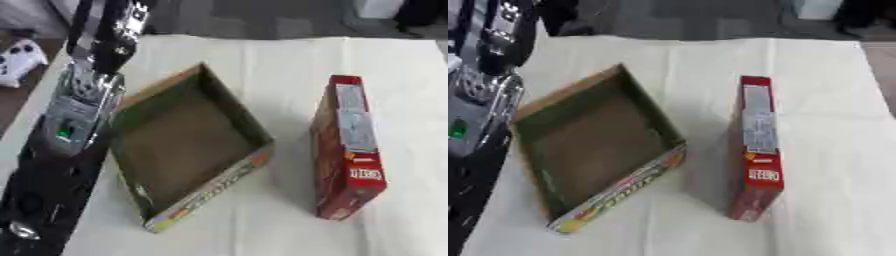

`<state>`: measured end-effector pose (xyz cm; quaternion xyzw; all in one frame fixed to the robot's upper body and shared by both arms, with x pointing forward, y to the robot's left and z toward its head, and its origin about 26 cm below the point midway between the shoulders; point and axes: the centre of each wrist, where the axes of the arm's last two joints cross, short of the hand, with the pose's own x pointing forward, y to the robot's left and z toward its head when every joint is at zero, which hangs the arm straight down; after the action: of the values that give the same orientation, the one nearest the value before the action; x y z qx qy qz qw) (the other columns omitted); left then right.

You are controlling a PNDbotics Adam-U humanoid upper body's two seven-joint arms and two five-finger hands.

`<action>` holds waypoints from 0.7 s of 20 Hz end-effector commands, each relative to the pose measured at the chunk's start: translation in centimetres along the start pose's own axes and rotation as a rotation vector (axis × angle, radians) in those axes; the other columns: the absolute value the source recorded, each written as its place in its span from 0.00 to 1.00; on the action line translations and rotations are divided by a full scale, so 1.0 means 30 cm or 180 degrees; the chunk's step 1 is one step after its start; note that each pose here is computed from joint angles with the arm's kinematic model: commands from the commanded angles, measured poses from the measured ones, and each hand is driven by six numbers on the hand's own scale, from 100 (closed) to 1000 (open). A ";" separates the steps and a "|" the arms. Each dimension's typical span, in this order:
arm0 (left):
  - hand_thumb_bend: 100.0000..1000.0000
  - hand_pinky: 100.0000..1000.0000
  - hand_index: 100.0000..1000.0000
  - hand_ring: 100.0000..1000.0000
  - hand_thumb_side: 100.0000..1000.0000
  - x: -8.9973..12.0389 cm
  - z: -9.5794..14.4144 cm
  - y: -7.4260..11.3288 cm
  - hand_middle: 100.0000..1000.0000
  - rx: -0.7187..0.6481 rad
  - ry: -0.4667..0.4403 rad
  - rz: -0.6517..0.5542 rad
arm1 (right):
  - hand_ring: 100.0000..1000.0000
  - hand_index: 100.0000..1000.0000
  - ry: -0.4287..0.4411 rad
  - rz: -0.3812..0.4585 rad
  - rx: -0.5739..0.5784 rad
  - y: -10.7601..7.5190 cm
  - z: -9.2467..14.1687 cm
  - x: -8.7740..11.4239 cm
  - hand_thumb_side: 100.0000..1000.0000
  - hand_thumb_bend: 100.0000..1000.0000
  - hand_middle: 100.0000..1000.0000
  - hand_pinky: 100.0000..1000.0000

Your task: Pick up objects on the table and place them in the box.

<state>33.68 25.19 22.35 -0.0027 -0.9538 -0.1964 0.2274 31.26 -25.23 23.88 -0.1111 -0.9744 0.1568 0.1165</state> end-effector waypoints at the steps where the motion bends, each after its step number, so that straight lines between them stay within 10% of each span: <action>1: 0.00 0.76 0.78 0.68 0.70 0.016 -0.020 0.012 0.86 0.0001 -0.0087 -0.0018 | 0.72 0.81 -0.0067 0.0031 -0.0015 -0.012 -0.016 0.011 0.57 0.00 0.77 0.47; 14: 0.00 0.77 0.80 0.70 0.62 0.015 -0.104 0.084 0.87 -0.0787 -0.0112 -0.0628 | 0.72 0.81 -0.0072 0.0048 0.0017 -0.014 -0.017 0.011 0.57 0.00 0.77 0.47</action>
<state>34.88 25.78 24.99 0.0396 -0.9314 -0.3011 0.2006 31.26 -25.31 23.91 -0.1128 -0.9743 0.1565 0.1163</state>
